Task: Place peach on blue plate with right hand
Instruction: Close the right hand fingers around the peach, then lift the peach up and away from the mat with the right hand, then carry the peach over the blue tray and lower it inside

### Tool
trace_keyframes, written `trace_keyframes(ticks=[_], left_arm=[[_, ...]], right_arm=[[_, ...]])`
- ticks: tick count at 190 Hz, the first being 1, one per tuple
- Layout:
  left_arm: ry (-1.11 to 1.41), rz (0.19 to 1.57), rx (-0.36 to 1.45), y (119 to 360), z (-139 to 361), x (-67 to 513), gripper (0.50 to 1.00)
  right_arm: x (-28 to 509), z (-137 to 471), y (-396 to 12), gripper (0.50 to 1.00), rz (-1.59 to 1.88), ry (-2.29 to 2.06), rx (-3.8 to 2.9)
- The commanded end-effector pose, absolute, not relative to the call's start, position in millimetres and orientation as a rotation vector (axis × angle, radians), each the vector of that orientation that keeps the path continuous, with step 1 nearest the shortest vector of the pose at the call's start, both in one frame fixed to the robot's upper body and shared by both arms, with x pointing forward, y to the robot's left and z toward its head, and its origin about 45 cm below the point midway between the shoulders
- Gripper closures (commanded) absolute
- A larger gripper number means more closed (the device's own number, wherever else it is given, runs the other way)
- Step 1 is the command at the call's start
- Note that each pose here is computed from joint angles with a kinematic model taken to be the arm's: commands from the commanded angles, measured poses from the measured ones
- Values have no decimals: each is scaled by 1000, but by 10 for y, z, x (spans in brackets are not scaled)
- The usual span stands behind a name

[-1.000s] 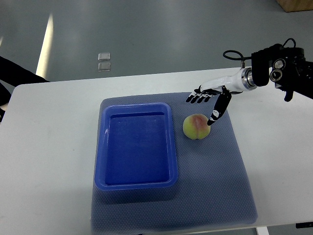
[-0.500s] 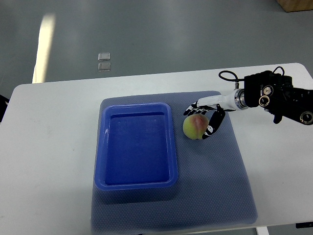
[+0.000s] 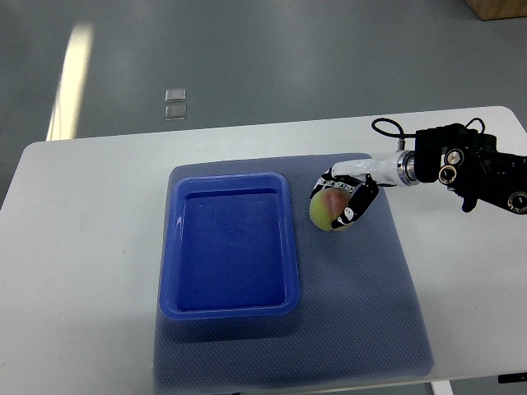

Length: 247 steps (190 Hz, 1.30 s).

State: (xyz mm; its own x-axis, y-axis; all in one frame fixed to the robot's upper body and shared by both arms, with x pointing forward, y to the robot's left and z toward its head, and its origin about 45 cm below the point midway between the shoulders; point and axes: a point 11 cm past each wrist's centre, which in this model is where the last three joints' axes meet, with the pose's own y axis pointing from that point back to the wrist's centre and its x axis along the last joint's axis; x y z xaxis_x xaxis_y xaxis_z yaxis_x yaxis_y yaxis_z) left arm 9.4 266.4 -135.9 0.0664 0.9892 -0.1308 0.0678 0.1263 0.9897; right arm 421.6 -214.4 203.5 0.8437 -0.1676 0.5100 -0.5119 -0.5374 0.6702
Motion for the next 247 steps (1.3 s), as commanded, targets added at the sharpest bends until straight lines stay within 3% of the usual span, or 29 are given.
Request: trace_keyframes(ticks=[1,7,8,24,34,35,47,82,101,115,125,126,145,190,247], left_arm=[[1261,1032,1192,2667,-1359,94,500],[1261,1032,1192,2667,-1359,94,500],[1259,1034,1192,2673,-1360,96,500],[1259,1034,1192,2673,-1360,96,500],[1259,1034,1192,2673,-1360,96,500],[1259,1032,1194,2669,-1359,92,500],[1260,1027,1192,2657,-1358,91,500],[1258,1024,1190,2647,-1357,99,500],[1258,1024,1190,2647,-1357,99,500],[1258,1024,1190,2647,-1357,99,500],[1258,1024,1190,2647,-1357,99,500],[1257,1025,1189,2647,-1357,101,500],[1258,1028,1191,2657,-1358,100,500],[1257,1034,1194,2678,-1359,103,500],[1258,1034,1195,2678,-1360,94,500]], right_arm=[[4316,2385,-2187,1000,543,-505,2134],[4316,2385,-2187,1000,543,-505,2134],[4353,2658,-2241,1000,572,-515,2144],[4401,3285,-2345,1000,627,-556,2180],[4401,3286,-2345,1000,627,-556,2180],[4388,3647,-2394,1000,670,-566,2192],[4333,3999,-2509,1000,717,-569,2183],[4251,4376,-2576,1000,810,-598,2155],[4255,4347,-2524,1000,806,-585,2164],[4310,4250,-2162,1000,826,-590,2238],[4310,4250,-2161,1000,826,-590,2238],[4329,4158,-1954,1000,815,-582,2284],[4358,3951,-1517,1000,808,-533,2335],[4356,3120,-812,1000,682,-406,2359],[4109,2336,-310,981,579,-325,2380]])
